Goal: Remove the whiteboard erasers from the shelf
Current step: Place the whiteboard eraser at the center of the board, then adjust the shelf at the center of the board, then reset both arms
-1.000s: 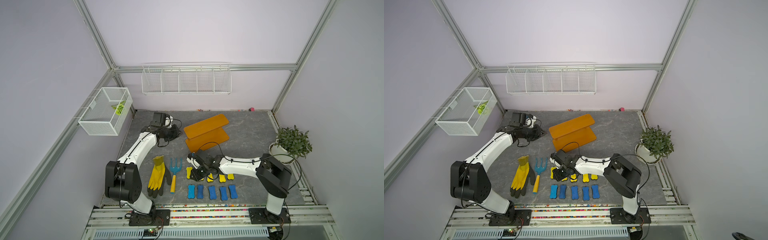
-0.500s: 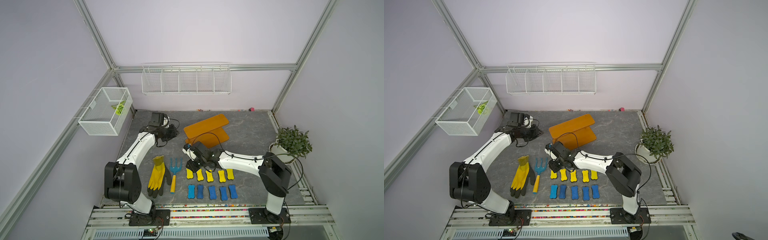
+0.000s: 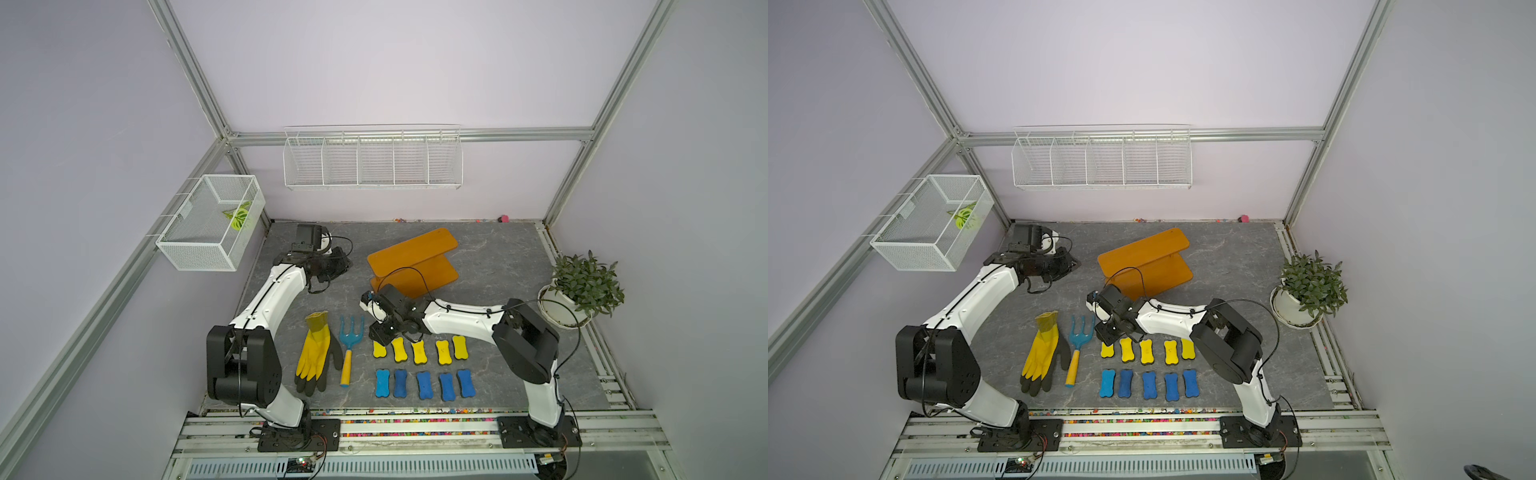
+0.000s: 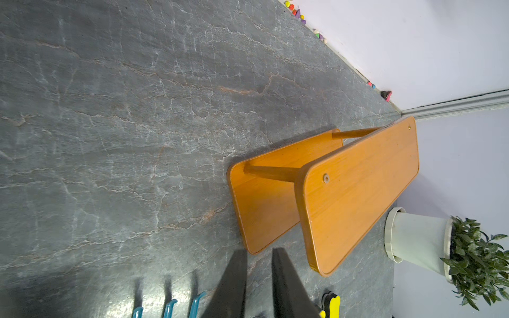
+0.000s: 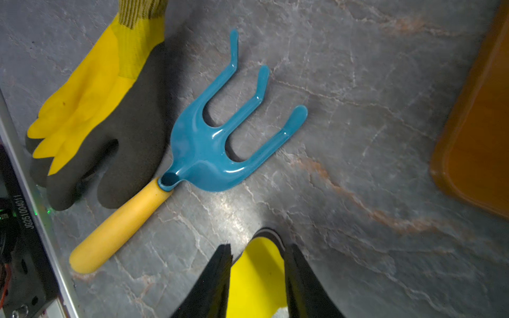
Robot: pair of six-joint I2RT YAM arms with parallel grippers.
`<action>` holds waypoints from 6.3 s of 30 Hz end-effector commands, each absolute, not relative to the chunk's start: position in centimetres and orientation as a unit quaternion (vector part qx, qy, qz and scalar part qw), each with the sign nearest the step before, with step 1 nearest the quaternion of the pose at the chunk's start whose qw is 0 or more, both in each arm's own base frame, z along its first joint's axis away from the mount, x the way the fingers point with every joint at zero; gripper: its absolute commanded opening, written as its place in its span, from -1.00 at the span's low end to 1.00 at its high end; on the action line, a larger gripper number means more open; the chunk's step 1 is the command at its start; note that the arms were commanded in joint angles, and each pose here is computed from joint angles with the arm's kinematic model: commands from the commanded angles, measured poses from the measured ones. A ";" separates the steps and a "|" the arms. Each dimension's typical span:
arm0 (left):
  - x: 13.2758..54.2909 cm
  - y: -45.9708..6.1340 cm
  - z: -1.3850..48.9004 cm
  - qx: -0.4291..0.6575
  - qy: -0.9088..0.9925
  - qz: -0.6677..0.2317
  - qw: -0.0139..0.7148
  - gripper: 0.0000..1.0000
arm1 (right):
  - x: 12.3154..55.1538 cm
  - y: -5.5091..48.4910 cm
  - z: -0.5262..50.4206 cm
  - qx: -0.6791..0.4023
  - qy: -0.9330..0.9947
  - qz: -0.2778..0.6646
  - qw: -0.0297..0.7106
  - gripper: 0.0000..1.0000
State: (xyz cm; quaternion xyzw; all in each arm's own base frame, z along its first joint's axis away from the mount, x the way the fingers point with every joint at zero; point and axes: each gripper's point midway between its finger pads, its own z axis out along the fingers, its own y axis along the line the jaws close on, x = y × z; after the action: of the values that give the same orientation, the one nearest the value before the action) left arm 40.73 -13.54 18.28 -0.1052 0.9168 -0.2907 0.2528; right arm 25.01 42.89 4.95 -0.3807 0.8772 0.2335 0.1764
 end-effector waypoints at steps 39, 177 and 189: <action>40.6 -13.9 18.7 -0.100 0.911 -0.311 0.253 -0.55 | 22.5 42.3 6.9 -0.374 0.876 0.258 0.164 -0.16; 39.1 -7.3 21.5 -0.065 0.845 -0.054 0.527 0.99 | 37.0 9.2 17.2 -0.101 0.858 0.012 0.503 0.97; 38.1 -4.3 13.9 0.091 0.782 -0.027 0.616 0.75 | 35.8 -0.5 12.7 0.029 0.773 -0.109 0.624 0.95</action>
State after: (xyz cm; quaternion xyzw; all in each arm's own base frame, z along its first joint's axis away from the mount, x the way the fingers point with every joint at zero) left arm 34.56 -2.87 6.61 0.0495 0.8710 0.0073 0.4887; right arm 33.82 1.36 6.65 -0.0401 0.8547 -0.1271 0.5017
